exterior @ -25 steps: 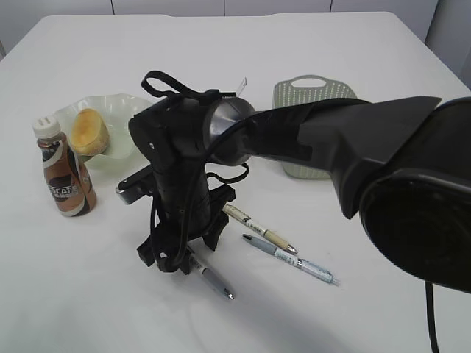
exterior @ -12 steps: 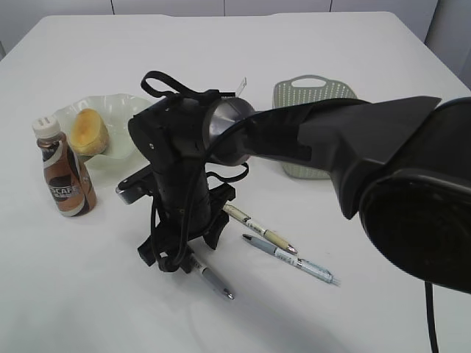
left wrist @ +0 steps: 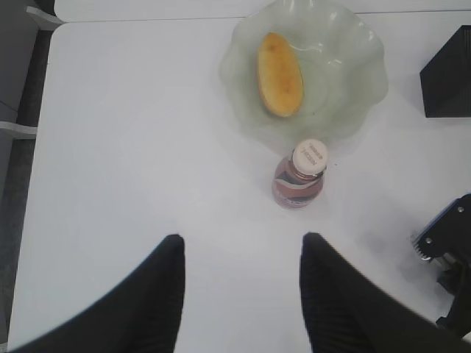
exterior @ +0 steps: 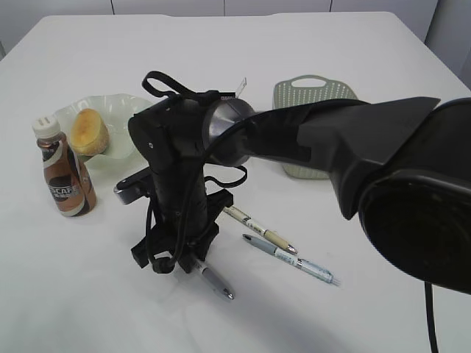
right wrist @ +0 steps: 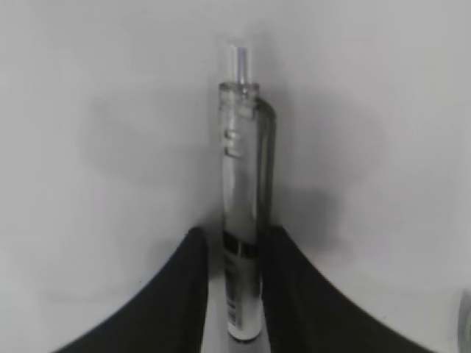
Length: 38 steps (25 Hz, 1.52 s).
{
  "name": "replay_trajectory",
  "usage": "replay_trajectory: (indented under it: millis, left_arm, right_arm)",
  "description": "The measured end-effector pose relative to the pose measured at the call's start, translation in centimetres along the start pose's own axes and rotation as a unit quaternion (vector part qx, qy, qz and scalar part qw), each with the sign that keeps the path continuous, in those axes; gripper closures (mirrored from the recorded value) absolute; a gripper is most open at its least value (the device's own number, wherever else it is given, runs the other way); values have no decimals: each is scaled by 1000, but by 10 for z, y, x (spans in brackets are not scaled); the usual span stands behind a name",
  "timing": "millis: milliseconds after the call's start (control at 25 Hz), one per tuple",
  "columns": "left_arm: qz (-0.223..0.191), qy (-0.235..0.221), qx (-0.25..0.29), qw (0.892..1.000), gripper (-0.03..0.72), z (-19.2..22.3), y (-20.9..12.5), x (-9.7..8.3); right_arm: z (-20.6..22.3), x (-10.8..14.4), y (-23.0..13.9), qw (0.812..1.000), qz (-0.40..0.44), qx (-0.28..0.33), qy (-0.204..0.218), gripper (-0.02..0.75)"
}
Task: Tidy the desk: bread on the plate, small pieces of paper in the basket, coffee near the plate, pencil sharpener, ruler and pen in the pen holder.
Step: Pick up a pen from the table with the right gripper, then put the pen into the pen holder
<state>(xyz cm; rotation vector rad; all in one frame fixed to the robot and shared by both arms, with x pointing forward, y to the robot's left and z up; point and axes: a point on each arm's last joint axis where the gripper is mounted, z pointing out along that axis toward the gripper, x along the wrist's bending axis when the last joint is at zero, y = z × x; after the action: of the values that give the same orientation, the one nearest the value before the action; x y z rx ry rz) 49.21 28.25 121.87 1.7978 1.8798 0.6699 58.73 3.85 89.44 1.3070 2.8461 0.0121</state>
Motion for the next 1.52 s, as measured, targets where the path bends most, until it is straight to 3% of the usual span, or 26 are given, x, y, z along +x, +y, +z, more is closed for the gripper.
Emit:
replay_trajectory:
  millis: [280, 560, 800, 1120, 1520]
  left_arm:
    - [0, 0, 0, 1000, 317, 0, 0, 0]
    - [0, 0, 0, 1000, 317, 0, 0, 0]
    - [0, 0, 0, 1000, 317, 0, 0, 0]
    - [-2, -8, 1, 1000, 317, 0, 0, -1]
    - [-3, -10, 2, 1000, 317, 0, 0, -2]
  right_arm:
    - [0, 1, 0, 1000, 2, 0, 3, 664]
    - [-6, -1, 0, 1000, 0, -7, -7, 668]
    - [-46, -3, -4, 999, 1, -44, -8, 668]
    - [-73, -5, -41, 999, 2, -31, -10, 668]
    - [-89, -15, -117, 982, -4, -186, -29, 668]
